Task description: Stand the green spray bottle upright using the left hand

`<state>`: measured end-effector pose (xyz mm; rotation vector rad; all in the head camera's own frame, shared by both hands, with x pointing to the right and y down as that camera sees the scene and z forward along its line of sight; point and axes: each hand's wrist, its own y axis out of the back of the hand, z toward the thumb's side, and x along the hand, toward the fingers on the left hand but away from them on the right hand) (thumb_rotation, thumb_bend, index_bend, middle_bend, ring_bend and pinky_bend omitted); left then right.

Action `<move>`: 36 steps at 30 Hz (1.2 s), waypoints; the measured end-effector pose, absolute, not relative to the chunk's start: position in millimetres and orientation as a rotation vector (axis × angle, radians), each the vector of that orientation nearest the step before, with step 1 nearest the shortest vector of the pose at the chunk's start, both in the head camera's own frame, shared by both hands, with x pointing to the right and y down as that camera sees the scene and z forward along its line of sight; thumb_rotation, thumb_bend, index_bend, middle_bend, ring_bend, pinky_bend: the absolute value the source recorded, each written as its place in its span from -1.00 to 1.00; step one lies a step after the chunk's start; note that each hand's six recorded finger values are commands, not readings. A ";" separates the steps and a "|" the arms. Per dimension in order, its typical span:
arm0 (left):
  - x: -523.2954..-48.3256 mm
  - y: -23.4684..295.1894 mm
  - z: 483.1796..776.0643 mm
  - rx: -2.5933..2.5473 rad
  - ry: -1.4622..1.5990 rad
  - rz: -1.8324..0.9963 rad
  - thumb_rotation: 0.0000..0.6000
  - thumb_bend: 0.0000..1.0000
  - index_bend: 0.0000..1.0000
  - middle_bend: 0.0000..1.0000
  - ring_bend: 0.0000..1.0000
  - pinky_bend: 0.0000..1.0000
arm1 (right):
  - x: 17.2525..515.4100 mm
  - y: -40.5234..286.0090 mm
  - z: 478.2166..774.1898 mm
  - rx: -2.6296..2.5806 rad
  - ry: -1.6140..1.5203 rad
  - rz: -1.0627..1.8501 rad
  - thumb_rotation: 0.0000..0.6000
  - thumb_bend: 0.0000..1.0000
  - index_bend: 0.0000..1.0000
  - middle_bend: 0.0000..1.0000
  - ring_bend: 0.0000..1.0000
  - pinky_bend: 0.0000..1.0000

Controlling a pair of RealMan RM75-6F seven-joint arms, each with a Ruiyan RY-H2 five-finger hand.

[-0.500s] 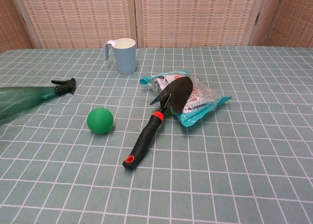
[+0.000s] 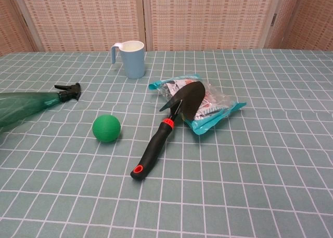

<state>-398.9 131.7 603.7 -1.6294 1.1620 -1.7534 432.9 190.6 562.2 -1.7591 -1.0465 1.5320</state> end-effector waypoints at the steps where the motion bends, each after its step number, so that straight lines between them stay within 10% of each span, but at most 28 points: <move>1: -394.0 124.9 608.3 -1.637 1.151 -1.768 1.00 -0.56 -0.76 -0.61 -0.83 -0.84 | 432.5 190.2 562.7 -1.757 -1.040 1.533 1.00 -1.00 -1.00 -1.00 -1.00 -1.00; 15: -317.5 5.9 652.6 -1.312 0.572 -2.004 1.00 -0.56 -0.61 -0.67 -0.83 -0.85 | 438.6 191.2 566.3 -1.790 -1.023 1.587 1.00 -1.00 -0.97 -1.00 -1.00 -1.00; 36: -327.2 32.3 715.9 -1.194 0.192 -2.310 1.00 -0.56 -0.56 -0.76 -0.89 -0.90 | 439.7 189.4 566.9 -1.807 -1.018 1.603 1.00 -1.00 -0.80 -1.00 -1.00 -1.00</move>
